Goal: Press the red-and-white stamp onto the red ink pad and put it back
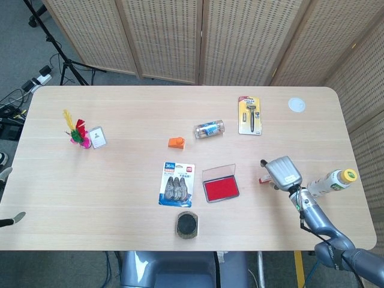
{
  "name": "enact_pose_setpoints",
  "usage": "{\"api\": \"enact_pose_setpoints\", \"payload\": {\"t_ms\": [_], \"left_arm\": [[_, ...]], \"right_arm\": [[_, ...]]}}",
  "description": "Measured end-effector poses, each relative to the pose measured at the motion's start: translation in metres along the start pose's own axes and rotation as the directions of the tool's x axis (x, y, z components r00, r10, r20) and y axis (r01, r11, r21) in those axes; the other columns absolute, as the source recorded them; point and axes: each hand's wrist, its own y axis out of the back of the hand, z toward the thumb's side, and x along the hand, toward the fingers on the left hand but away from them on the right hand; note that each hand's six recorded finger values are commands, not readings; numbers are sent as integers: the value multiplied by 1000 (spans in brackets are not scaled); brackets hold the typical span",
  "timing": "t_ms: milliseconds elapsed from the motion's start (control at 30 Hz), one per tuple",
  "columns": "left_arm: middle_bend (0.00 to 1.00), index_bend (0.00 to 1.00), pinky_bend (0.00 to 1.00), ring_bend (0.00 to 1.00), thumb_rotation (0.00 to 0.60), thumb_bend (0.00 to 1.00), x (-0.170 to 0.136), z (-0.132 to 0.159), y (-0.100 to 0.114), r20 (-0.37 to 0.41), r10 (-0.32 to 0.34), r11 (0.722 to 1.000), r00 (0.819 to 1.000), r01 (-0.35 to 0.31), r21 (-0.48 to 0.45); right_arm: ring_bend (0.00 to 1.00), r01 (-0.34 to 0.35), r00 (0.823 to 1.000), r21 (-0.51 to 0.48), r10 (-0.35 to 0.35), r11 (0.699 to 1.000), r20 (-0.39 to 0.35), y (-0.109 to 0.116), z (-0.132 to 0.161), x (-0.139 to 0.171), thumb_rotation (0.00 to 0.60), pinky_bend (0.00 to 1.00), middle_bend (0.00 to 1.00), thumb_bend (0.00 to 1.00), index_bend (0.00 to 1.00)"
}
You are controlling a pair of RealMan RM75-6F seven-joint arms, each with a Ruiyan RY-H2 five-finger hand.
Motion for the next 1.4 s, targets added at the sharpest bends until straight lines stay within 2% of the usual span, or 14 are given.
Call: {"api": "enact_pose_setpoints", "payload": {"t_ms": [267, 500, 700, 1167, 1400], "left_arm": [[0, 0, 0, 0, 600, 49, 0, 0, 0, 2, -1, 1000, 1000, 1, 0], [0, 0, 0, 0, 600, 50, 0, 0, 0, 2, -4, 1000, 1000, 4, 2], [0, 0, 0, 0, 600, 50, 1, 0, -1, 0, -9, 1000, 1000, 9, 5], [0, 0, 0, 0, 600, 51, 2, 0, -2, -3, -9, 1000, 1000, 9, 12], [0, 0, 0, 0, 600, 52, 2, 0, -2, -3, -10, 1000, 1000, 11, 14]], "right_arm": [[974, -13, 1000, 19, 13, 1000, 13, -8, -2, -4, 600, 1000, 894, 260, 370], [974, -20, 1000, 37, 20, 999, 20, -11, -7, -5, 600, 1000, 894, 329, 387], [975, -35, 999, 52, 34, 998, 25, -16, -9, -8, 600, 1000, 895, 348, 387], [974, -59, 998, 43, 58, 997, 28, -22, -10, -11, 600, 1000, 895, 362, 414], [974, -79, 996, 2, 79, 997, 29, -27, -10, -13, 600, 1000, 895, 363, 417]]}}
